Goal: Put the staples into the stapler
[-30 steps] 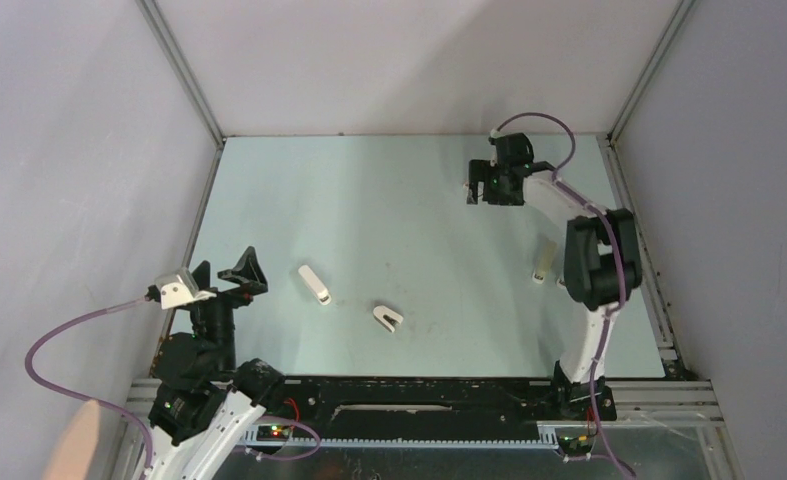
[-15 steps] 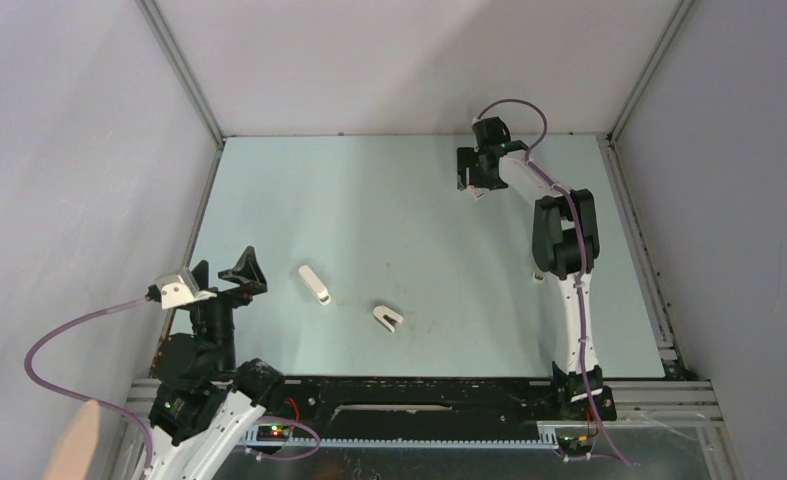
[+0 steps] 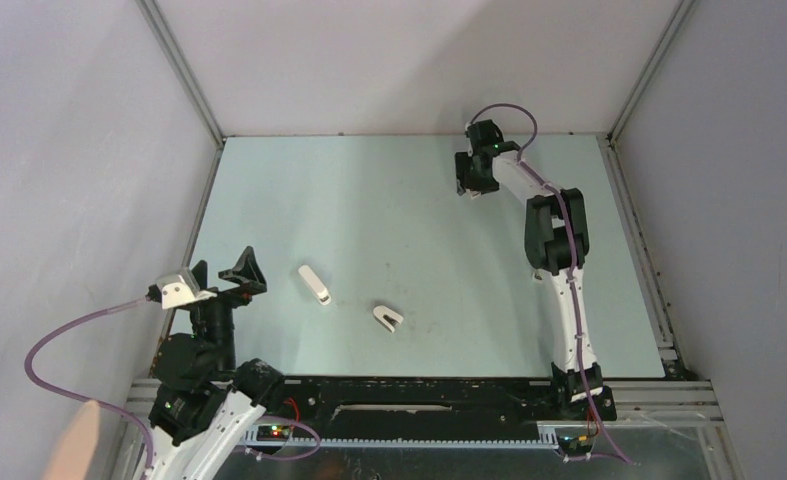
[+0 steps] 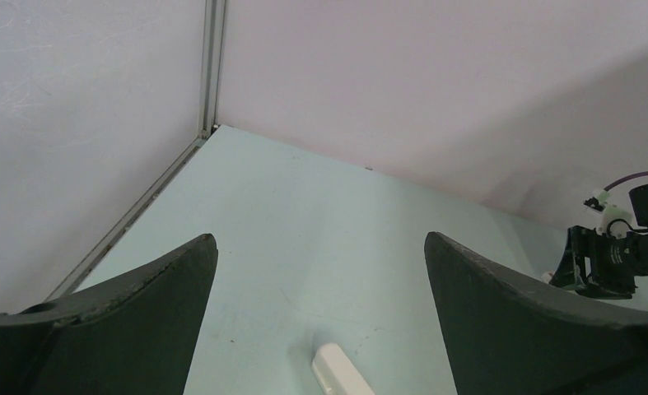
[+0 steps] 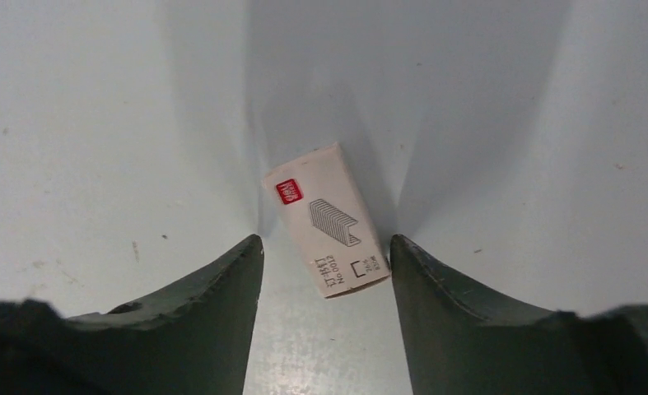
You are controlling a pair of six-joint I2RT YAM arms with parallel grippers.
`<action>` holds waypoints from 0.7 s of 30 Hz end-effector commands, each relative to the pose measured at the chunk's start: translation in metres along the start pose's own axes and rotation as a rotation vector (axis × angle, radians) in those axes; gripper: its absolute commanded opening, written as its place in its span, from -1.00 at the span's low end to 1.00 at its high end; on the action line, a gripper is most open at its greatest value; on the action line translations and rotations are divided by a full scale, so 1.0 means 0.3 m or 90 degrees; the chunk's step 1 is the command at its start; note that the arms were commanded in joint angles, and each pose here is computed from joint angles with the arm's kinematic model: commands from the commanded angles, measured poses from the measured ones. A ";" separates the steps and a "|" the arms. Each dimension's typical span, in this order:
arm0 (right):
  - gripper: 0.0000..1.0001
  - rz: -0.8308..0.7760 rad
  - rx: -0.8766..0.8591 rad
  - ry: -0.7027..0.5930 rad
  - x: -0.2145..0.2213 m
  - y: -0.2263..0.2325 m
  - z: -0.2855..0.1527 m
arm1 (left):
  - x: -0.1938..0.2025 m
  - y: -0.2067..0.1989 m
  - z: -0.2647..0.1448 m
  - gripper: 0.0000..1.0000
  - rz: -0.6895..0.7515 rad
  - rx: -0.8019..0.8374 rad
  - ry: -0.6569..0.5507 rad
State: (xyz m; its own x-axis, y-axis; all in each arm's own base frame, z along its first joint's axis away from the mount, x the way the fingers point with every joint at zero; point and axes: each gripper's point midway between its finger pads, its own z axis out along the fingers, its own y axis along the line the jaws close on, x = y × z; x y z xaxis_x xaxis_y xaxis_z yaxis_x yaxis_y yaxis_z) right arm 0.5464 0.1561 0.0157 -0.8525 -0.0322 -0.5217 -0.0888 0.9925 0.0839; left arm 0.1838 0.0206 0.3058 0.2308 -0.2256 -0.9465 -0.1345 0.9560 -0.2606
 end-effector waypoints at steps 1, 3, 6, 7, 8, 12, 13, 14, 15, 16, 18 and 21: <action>0.10 -0.026 -0.011 -0.001 -0.015 0.046 -0.005 | -0.021 -0.002 0.000 0.99 0.000 0.006 -0.020; -0.05 -0.029 -0.008 0.000 -0.010 0.050 -0.008 | -0.021 -0.003 0.000 0.99 0.001 0.007 -0.020; -0.23 -0.037 -0.007 0.000 -0.002 0.062 -0.015 | -0.008 -0.012 0.008 0.99 0.010 0.010 -0.010; -0.26 -0.041 -0.006 -0.001 0.002 0.065 -0.019 | -0.006 -0.014 0.010 0.99 0.011 0.011 -0.008; -0.29 -0.043 -0.005 -0.001 0.007 0.070 -0.022 | -0.005 -0.016 0.010 0.99 0.012 0.013 -0.008; -0.38 -0.055 -0.006 0.002 0.042 0.104 -0.059 | -0.003 -0.024 0.012 0.99 0.015 0.020 -0.005; -0.40 -0.058 -0.006 0.001 0.054 0.114 -0.074 | -0.001 -0.027 0.013 0.99 0.017 0.023 -0.002; -0.41 -0.062 -0.003 0.011 0.091 0.120 -0.085 | 0.002 -0.030 0.014 0.99 0.020 0.025 0.002; -0.41 -0.064 -0.006 0.006 0.098 0.134 -0.109 | 0.005 -0.034 0.015 0.99 0.023 0.028 0.007; -0.42 -0.065 -0.006 0.011 0.130 0.142 -0.136 | 0.009 -0.039 0.016 0.99 0.024 0.031 0.014; -0.43 -0.067 -0.008 0.022 0.201 0.155 -0.176 | 0.020 -0.054 0.020 1.00 0.028 0.040 0.033; -0.44 -0.077 -0.021 0.037 0.322 0.186 -0.245 | 0.056 -0.113 0.028 0.99 0.041 0.085 0.083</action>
State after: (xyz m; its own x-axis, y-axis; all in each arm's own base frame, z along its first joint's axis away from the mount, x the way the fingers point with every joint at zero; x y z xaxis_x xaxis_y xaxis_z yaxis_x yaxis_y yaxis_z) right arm 0.4634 0.1862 0.0134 -0.8693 -0.1479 -0.4717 -0.1851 0.9822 0.0332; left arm 0.1935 0.0063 0.2978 0.1678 -0.1927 -0.9668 -0.0953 0.9729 -0.2105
